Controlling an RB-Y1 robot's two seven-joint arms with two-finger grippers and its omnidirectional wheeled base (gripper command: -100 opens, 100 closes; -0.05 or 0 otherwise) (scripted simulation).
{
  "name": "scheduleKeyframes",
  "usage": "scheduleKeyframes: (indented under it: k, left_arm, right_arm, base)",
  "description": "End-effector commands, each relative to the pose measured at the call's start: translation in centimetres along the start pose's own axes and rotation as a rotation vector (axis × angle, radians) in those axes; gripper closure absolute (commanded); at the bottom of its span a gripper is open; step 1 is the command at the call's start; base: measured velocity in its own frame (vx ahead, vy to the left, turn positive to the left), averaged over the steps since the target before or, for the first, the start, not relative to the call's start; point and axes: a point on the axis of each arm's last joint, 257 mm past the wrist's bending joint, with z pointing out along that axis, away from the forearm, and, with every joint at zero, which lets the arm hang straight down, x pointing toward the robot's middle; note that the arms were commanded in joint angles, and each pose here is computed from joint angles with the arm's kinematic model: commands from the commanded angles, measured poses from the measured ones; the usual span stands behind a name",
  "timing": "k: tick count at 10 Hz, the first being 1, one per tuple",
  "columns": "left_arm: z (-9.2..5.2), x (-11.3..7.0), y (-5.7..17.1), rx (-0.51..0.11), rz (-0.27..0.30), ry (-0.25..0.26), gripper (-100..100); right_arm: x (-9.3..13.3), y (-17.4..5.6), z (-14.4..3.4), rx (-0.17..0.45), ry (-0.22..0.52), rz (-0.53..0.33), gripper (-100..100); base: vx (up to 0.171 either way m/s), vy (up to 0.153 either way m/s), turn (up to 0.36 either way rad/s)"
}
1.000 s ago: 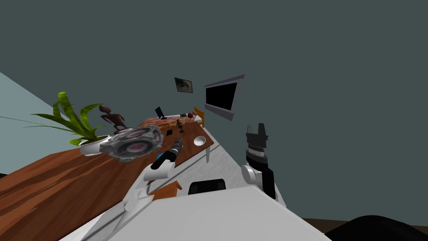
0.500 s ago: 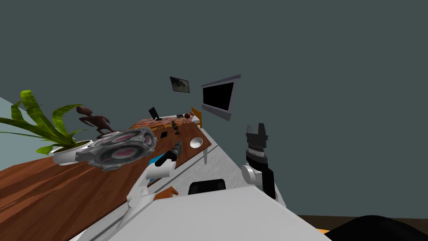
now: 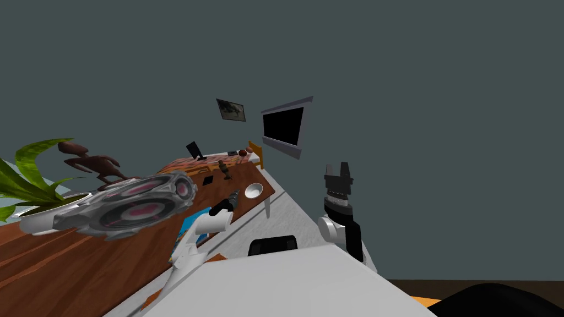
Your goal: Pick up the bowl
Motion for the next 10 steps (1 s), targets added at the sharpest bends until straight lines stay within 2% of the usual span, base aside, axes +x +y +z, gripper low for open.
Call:
scheduleKeyframes:
  k: [1, 4, 5, 6, 7, 8, 10]
  left_arm:
    - [0.3, -0.4, 1.9, -0.064, 0.0, -0.021, -100]
    - [0.4, -0.9, 3.9, -0.136, 0.001, -0.042, -100]
    - [0.4, -1.2, 5.1, -0.178, 0.001, -0.059, -100]
    - [0.4, -1.3, 5.4, -0.189, 0.001, -0.061, -100]
    - [0.4, -1.6, 6.5, -0.229, 0.001, -0.077, -100]
    - [0.3, -1.6, 6.8, -0.24, 0.001, -0.078, -100]
    - [0.0, -2.2, 9.0, -0.321, -0.001, -0.109, -100]
  right_arm:
    - [0.0, 0.0, 0.0, 0.0, 0.0, 0.0, 0]
    - [0.0, 0.0, 0.0, 0.0, 0.0, 0.0, 0]
    - [0.0, 0.0, 0.0, 0.0, 0.0, 0.0, 0]
    - [0.0, 0.0, 0.0, 0.0, 0.0, 0.0, 0]
    - [0.0, 0.0, 0.0, 0.0, 0.0, 0.0, 0]
    - [0.0, 0.0, 0.0, 0.0, 0.0, 0.0, 0]
    - [0.0, 0.0, 0.0, 0.0, 0.0, 0.0, 0]
  base:
    - [0.072, -0.058, -0.101]
    - [0.055, -0.048, -0.061]
    - [0.069, -0.038, -0.105]
    - [0.056, -0.035, -0.037]
    - [0.078, -0.06, -0.064]
    - [0.062, -0.041, -0.043]
    - [0.067, -0.042, -0.106]
